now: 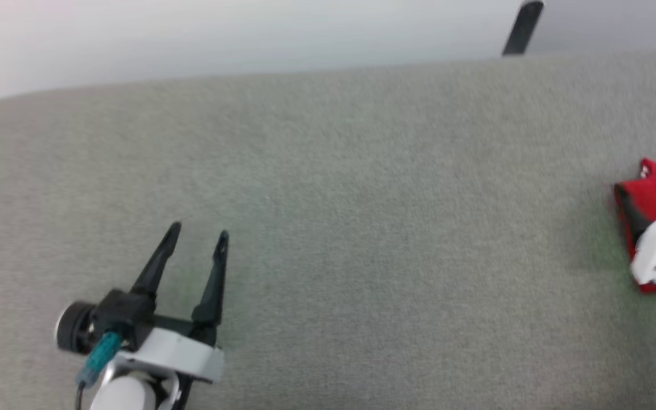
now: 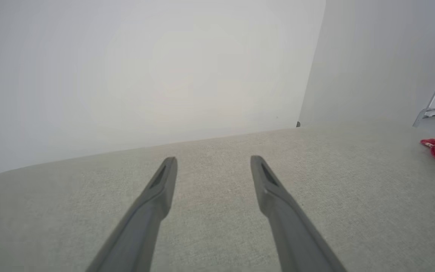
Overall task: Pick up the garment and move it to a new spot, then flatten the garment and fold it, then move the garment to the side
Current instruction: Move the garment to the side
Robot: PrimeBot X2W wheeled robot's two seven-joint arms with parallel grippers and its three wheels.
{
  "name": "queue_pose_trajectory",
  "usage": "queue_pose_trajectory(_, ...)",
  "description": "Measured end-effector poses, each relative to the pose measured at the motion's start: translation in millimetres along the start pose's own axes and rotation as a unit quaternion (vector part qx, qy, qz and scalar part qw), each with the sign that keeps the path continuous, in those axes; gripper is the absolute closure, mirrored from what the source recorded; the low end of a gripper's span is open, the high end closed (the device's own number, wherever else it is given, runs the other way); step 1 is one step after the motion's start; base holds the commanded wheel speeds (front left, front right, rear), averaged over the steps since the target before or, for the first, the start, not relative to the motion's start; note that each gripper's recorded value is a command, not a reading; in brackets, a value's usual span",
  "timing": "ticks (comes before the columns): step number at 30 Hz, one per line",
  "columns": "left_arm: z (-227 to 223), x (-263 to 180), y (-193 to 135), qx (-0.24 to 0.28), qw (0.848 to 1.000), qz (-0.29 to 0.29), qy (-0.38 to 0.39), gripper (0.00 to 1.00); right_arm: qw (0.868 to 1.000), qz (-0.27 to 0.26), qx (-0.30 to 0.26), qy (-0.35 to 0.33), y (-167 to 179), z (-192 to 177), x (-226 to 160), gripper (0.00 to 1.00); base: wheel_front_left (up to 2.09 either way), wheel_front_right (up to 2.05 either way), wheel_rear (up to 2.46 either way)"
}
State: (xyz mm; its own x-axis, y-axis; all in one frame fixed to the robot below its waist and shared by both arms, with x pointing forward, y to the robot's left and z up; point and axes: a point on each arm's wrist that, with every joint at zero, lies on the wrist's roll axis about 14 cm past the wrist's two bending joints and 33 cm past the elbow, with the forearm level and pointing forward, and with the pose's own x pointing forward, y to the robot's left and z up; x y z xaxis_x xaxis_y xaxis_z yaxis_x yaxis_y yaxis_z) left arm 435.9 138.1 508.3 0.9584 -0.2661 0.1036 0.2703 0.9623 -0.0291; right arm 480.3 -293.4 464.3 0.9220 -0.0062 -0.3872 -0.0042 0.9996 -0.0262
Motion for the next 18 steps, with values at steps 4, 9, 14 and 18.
queue_pose_trajectory(4,9,-24,19,0.006,0.999,0.036,-0.003,0.00,0.998,0.051,0.000,-0.039,43,17,-6,0.00,0.00,0.00,0.00)
queue_pose_trajectory(9,21,-48,35,0.007,0.997,0.074,-0.014,0.00,0.991,0.086,-0.012,-0.101,72,35,-22,0.00,0.00,0.00,0.00)
queue_pose_trajectory(14,26,-67,43,0.002,0.995,0.094,-0.019,0.00,0.981,0.105,-0.005,-0.161,92,42,-44,0.00,0.00,0.00,0.00)
queue_pose_trajectory(18,32,-78,46,-0.002,0.994,0.103,-0.027,0.00,0.976,0.107,0.019,-0.190,99,38,-61,0.00,0.00,0.00,0.00)
